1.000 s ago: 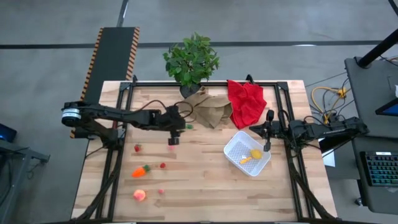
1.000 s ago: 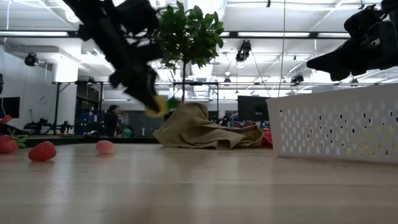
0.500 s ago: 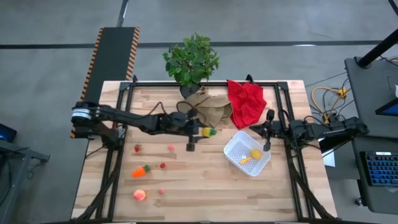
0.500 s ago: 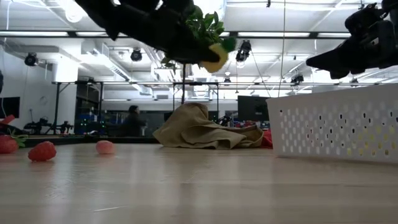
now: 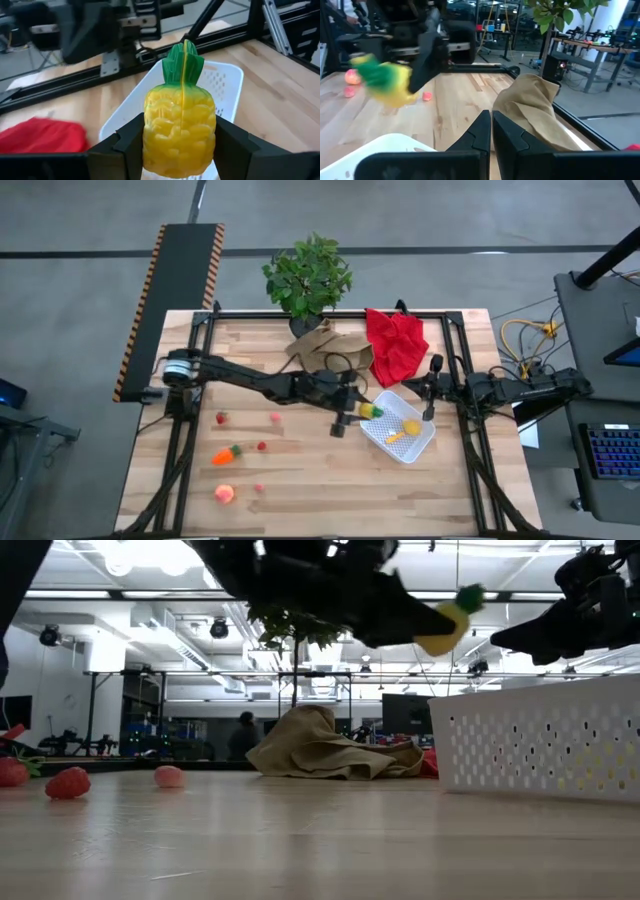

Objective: Pick and placing Produce into tupperware
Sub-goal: Put the yellow pineapple into the white bin

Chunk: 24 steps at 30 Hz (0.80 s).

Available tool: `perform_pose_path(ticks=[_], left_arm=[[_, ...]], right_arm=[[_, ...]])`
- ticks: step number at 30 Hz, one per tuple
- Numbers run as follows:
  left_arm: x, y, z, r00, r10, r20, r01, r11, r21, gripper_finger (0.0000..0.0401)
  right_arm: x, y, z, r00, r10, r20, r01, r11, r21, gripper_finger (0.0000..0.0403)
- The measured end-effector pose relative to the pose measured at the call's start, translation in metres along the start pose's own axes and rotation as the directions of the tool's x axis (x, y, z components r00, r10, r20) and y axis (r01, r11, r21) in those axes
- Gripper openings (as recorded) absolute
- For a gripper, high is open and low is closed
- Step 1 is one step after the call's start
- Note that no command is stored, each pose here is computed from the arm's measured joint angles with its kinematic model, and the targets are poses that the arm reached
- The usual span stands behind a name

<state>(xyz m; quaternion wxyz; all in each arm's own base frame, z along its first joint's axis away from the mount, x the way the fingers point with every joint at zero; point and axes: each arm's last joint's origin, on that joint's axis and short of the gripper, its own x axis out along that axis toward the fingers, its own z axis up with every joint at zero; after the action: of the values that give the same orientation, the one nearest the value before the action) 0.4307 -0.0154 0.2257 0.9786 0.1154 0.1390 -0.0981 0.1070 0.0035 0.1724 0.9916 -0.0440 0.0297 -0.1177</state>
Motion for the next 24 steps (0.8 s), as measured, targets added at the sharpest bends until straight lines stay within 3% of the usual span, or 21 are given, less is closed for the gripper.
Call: perform_pose_path(ticks=[12,24], left_arm=[[0.042,-0.004,-0.007,0.998,-0.062,-0.002,0.062,0.998,-0.001,0.0167],[0.047,-0.006,-0.016,0.997,-0.07,-0.025,0.07,0.997,-0.012,0.0167]], right_arm=[[0.0,0.0,0.0,1.0,-0.01,-0.001,0.01,1.0,-0.008,0.0009],[0.0,-0.001,0.0,1.0,-0.029,-0.003,0.029,1.0,-0.011,0.0009]])
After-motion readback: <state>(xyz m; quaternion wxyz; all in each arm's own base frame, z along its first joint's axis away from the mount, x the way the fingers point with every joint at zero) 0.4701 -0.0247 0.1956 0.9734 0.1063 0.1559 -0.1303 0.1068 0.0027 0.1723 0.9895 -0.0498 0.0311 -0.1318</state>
